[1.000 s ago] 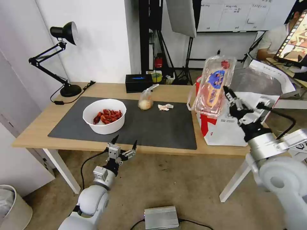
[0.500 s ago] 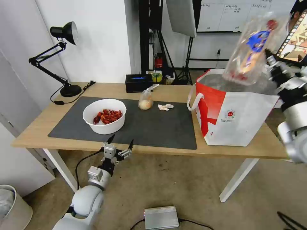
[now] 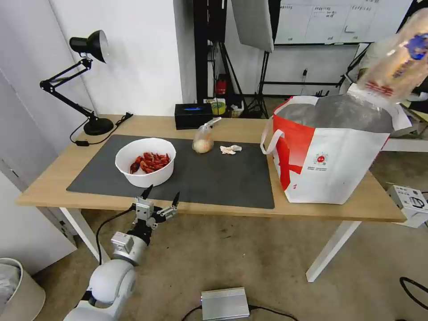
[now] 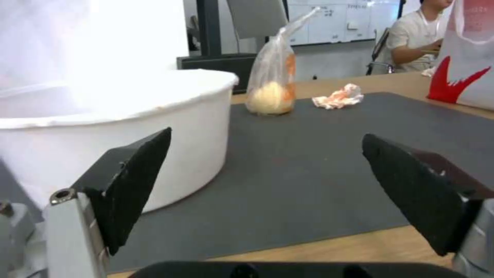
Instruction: Pick up the trash from the table and place it into the takeout bag.
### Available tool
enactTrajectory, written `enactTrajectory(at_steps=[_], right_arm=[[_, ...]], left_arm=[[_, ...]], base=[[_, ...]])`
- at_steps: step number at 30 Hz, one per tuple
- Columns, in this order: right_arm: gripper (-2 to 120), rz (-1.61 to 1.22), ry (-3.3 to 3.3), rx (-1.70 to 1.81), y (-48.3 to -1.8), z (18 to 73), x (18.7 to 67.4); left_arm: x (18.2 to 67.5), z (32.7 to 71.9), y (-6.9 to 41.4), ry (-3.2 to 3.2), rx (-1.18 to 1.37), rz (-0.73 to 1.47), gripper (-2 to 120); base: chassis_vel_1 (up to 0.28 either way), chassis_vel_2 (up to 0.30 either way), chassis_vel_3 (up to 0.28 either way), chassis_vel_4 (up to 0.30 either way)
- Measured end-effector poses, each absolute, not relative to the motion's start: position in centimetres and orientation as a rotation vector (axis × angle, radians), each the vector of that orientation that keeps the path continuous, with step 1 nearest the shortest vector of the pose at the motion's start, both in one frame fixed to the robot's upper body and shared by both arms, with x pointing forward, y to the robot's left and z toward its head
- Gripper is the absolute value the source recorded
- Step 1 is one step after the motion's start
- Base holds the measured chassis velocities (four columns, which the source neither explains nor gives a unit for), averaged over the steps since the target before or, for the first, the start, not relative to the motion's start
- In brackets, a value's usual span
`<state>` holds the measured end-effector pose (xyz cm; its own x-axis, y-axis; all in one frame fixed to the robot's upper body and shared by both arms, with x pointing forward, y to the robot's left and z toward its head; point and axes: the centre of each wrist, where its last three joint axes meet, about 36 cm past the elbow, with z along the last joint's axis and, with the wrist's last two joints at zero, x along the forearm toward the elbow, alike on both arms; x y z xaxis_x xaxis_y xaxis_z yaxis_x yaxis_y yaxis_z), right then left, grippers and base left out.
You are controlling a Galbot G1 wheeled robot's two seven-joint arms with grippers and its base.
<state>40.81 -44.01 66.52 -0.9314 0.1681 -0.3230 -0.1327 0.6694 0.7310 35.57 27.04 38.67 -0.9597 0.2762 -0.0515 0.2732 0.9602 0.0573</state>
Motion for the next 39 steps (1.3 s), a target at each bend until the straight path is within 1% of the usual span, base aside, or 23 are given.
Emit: enactTrajectory(at_steps=[10,22,29,39], right_arm=[[0,1.291,2.49,0.085,-44.3,65.0,42.1],[0,1.48,2.496,0.1,-42.1,63.5,45.9],[0,1.596,2.496,0.089,-40.1,64.7,47.1],[0,1.73,2.48,0.127,-38.9,65.9,47.3]], left_arm=[[34.3,39.6,28.7,3.065,0.384,0.079,100],[32.7,39.6,29.9,3.082,0.332,0.058,100],[32.0,39.4,30.1,3.083,0.319,0.052,100],[32.0,39.9,29.7,3.07,0.339,0.052,100]], base=[[0.0,0.0,0.0,0.0],[0.0,0.0,0.0,0.0],[0.0,0.0,0.0,0.0],[0.0,0.0,0.0,0.0]])
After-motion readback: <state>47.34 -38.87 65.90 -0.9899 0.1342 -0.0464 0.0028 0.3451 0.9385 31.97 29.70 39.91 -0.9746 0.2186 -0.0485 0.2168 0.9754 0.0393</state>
